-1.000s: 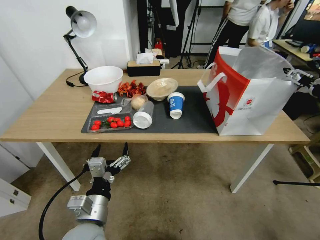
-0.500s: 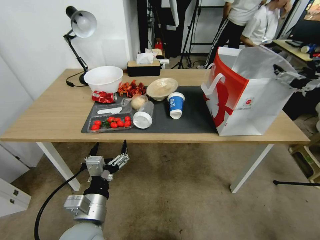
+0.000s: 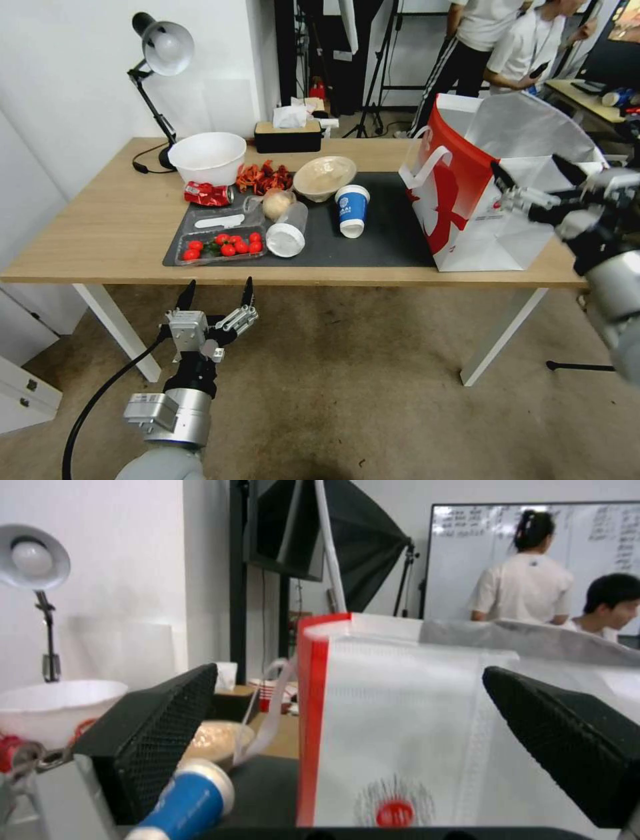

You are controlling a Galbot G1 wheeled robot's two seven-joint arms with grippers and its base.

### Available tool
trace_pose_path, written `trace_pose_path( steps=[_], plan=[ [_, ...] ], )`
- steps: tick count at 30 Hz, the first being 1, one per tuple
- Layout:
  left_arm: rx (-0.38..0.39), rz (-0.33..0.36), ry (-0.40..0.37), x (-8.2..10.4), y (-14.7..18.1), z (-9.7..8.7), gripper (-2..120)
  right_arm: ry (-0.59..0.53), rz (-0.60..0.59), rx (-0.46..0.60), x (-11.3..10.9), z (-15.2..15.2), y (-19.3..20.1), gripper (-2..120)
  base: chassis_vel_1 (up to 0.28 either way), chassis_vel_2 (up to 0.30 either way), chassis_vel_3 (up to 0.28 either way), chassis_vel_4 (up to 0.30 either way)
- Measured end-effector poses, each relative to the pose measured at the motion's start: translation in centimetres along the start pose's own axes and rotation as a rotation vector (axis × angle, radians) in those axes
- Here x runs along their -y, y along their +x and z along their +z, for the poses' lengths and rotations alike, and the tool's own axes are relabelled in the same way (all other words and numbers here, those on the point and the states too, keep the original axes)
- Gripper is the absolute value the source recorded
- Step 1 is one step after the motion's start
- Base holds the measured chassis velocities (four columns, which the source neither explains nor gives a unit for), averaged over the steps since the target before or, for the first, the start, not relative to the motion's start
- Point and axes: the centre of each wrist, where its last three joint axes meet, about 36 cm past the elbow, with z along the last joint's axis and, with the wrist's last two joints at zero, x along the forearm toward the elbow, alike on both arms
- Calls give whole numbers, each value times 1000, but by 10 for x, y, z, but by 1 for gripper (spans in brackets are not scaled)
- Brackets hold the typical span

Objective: Pick up the food delivery bag from the floor and place it on the table.

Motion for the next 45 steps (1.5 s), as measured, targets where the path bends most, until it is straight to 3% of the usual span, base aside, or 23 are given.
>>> trace_pose_path(
  steps=[7,17,21,33,45],
  plan=[
    [-1,6,-8,0,1,3,100,86,33,23,-12,28,37,100,0,0,0,0],
    [-5,22,-33,-1,2,20,100,28,99,-16,-30,112,88,100,0,0,0,0],
    [-15,27,-48,-3,2,28,100,21,105,-25,-31,131,93,100,0,0,0,0],
    [-32,14,-64,-6,4,46,100,-18,70,-62,-40,146,92,100,0,0,0,0],
    [-32,6,-72,-7,3,52,100,-56,62,-77,-41,154,92,100,0,0,0,0]
  ],
)
